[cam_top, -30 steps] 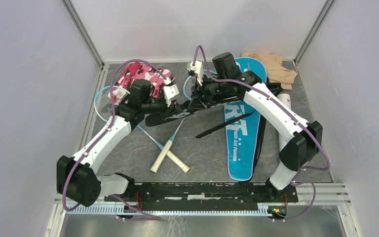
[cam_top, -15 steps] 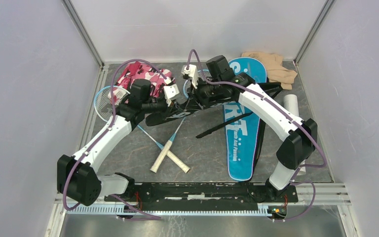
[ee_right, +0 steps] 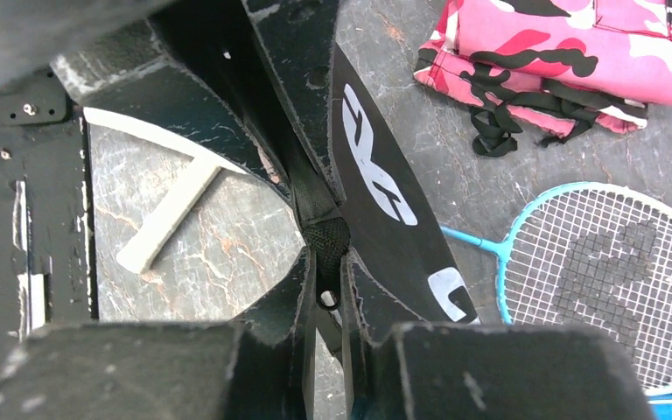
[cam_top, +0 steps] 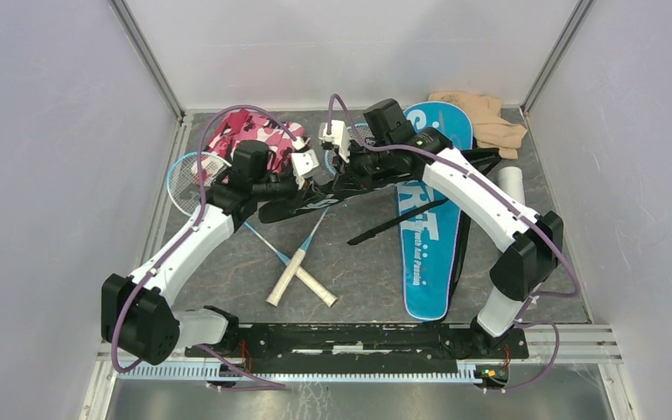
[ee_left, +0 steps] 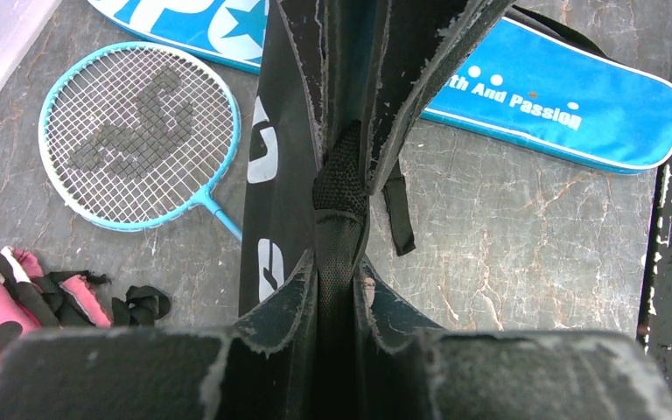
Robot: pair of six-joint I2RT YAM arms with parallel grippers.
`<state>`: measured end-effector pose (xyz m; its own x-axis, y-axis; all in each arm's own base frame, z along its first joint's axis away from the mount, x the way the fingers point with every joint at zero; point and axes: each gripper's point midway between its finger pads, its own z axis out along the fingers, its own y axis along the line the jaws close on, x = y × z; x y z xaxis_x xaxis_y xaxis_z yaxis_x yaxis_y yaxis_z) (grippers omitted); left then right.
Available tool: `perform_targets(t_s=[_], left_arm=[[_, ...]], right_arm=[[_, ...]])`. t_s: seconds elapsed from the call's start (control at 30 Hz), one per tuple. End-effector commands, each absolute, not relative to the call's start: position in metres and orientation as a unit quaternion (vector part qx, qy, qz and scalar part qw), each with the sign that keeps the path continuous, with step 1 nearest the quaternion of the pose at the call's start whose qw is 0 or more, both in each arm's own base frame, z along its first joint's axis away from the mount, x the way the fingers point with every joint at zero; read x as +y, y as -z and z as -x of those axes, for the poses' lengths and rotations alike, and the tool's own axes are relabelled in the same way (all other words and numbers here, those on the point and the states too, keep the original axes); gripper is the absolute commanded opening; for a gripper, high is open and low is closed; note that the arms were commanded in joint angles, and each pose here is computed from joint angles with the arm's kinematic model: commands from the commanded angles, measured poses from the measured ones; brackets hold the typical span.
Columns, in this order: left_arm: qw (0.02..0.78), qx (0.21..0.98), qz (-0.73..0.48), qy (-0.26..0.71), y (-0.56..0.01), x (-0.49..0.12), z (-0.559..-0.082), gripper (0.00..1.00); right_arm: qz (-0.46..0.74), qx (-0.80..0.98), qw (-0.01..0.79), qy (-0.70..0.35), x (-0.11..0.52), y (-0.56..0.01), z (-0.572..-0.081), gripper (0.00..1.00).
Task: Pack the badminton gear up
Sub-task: Zip the racket bag at the center of the board.
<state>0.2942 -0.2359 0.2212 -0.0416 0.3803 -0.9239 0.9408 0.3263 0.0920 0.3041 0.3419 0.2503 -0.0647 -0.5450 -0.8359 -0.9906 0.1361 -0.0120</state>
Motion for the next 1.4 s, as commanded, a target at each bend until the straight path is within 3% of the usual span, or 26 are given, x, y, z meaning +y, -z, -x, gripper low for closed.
perform_targets(t_s=[0.0,0.43,1.03,1.37], left_arm=[[0.492,0.647,-0.501,0.298,-0.236,-0.238,-0.294,0.02],[0.497,0.645,-0.511,0.276,-0.233,-0.226,-0.297,0.02],[0.490,0.631,-0.546,0.252,-0.245,-0.211,-0.304,0.02],[0.505,0.635,-0.545,0.212,-0.260,-0.162,-0.328,0.02]], right_arm=[[0.614,0.644,0.379,-0.255,0.322,-0.263,-0.311,0.10],[0.647,0.634,0.364,-0.218,0.279,-0.254,-0.320,0.00],[0.651,0.652,0.354,-0.160,0.224,-0.240,-0.329,0.00],[0.644,0.667,0.357,-0.112,0.190,-0.240,-0.344,0.00]])
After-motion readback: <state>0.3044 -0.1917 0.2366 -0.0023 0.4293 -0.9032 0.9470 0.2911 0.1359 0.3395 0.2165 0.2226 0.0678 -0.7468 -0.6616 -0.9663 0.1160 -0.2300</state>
